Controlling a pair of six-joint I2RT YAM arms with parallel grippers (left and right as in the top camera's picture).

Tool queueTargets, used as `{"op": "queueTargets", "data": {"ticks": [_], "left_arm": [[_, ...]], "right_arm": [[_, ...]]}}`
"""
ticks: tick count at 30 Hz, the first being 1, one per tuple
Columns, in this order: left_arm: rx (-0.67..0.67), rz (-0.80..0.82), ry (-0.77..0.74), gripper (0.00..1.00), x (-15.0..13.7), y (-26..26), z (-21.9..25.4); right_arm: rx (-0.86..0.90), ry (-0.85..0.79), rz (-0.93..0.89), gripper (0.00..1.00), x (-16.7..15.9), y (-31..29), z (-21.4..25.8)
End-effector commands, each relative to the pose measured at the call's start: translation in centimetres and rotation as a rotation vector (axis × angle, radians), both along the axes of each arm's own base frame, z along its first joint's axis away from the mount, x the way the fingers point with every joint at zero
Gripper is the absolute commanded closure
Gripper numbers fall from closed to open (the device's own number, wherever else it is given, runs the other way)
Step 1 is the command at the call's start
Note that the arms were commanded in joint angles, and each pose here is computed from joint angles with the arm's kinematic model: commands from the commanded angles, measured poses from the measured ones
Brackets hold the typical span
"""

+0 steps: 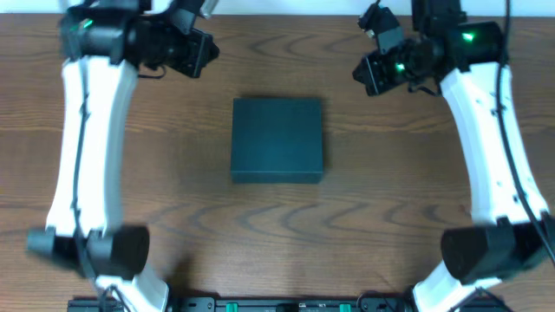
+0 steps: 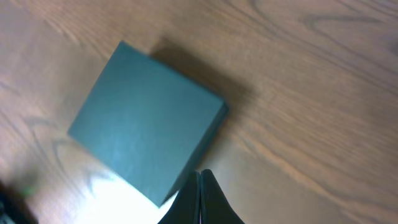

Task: Pack container
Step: 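Push the lid down over the box with both grippers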

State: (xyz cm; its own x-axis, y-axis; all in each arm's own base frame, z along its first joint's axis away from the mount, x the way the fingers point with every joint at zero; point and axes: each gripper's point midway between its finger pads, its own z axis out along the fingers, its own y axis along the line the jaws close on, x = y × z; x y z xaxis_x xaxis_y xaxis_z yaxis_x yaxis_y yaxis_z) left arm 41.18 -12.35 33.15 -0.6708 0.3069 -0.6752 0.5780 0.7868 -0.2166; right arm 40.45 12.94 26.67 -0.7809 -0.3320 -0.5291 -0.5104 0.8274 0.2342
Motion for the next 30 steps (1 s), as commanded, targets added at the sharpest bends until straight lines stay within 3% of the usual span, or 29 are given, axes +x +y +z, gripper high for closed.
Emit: {"op": "queueTargets", "data": {"ticks": [1,7,12,17,24,25,27,28,30], "left_arm": [[0.015,0.020,-0.115,0.94,-2.4,0.8,4.3],[0.034,0.026,-0.234,0.94,-7.7,1.7,8.6],[0.040,0.040,-0.315,0.94,-12.9,2.4,8.2],[-0.019,0.073,-0.291,0.94,-18.6,2.5,3.3],[-0.088,0.068,-0.109,0.94,-26.3,2.2,-4.5],[-0.103,0.076,-0.106,0.92,-26.8,2.1,-4.6],[-0.116,0.088,-0.115,0.41,-27.2,2.2,-4.3],[-0.118,0.091,-0.123,0.05,-27.3,2.2,-4.2],[-0.118,0.091,-0.121,0.05,-27.5,2.2,-4.3]], "right_arm": [[-0.030,-0.103,0.040,0.98,-2.3,-0.4,3.8],[-0.038,-0.187,0.028,0.98,-7.9,-1.7,8.6],[-0.039,-0.233,0.022,0.98,-14.0,-2.8,10.4],[0.011,-0.133,0.059,0.98,-21.4,-2.8,5.5],[0.164,-0.048,0.036,0.98,-30.2,-2.2,-2.2],[0.179,-0.063,0.026,0.85,-30.8,-2.2,-2.4],[0.193,-0.110,0.006,0.17,-31.8,-2.5,-2.1],[0.198,-0.140,0.008,0.01,-32.1,-2.5,-1.9],[0.216,-0.165,-0.008,0.01,-32.7,-2.6,-1.6]]}}
